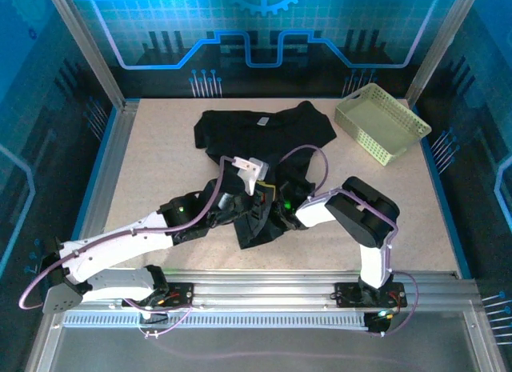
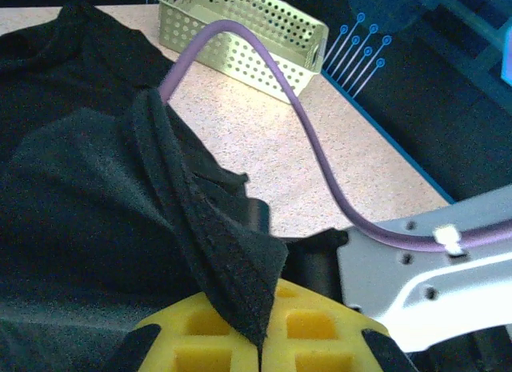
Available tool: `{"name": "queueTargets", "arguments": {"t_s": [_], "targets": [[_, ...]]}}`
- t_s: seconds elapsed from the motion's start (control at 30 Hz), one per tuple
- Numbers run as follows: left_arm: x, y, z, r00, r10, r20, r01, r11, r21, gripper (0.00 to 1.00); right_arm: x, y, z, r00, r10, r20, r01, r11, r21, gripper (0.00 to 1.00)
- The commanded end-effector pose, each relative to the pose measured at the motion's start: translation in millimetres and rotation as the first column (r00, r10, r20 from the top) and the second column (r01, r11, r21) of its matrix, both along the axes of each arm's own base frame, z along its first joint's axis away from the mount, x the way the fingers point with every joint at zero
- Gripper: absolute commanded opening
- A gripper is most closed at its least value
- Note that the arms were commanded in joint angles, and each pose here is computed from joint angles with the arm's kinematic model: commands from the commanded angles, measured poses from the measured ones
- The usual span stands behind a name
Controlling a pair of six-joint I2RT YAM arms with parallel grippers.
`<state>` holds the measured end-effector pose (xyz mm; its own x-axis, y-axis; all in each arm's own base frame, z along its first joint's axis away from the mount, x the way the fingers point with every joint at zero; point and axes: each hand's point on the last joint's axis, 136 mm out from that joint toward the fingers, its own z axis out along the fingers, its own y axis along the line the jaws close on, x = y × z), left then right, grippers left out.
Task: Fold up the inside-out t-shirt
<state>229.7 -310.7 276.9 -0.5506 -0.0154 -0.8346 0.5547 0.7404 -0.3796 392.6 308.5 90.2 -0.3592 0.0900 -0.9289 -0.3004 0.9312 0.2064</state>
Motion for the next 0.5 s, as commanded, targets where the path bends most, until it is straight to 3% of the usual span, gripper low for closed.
{"name": "queueTargets", "arguments": {"t_s": [0.0,0.2,0.47], "targets": [[-2.3,-8.8,57.5,0.998,-0.027,0.062,0.036,0.987,-0.153,0.00,13.6,4.9,10.8,0.998,-0.040,0.043,0.038,0.999,0.031,0.68],[6.5,-11.3,69.7,0.995,-0.007,0.098,0.019,0.992,-0.126,0.00,19.4,7.9,17.6,0.994,-0.100,0.046,0.100,0.995,0.005,0.71],[5.2,-34.2,89.8,0.993,-0.070,0.094,0.086,0.980,-0.181,0.00,44.2,10.1,12.5,0.967,-0.250,-0.051,0.249,0.968,-0.031,0.77]]}}
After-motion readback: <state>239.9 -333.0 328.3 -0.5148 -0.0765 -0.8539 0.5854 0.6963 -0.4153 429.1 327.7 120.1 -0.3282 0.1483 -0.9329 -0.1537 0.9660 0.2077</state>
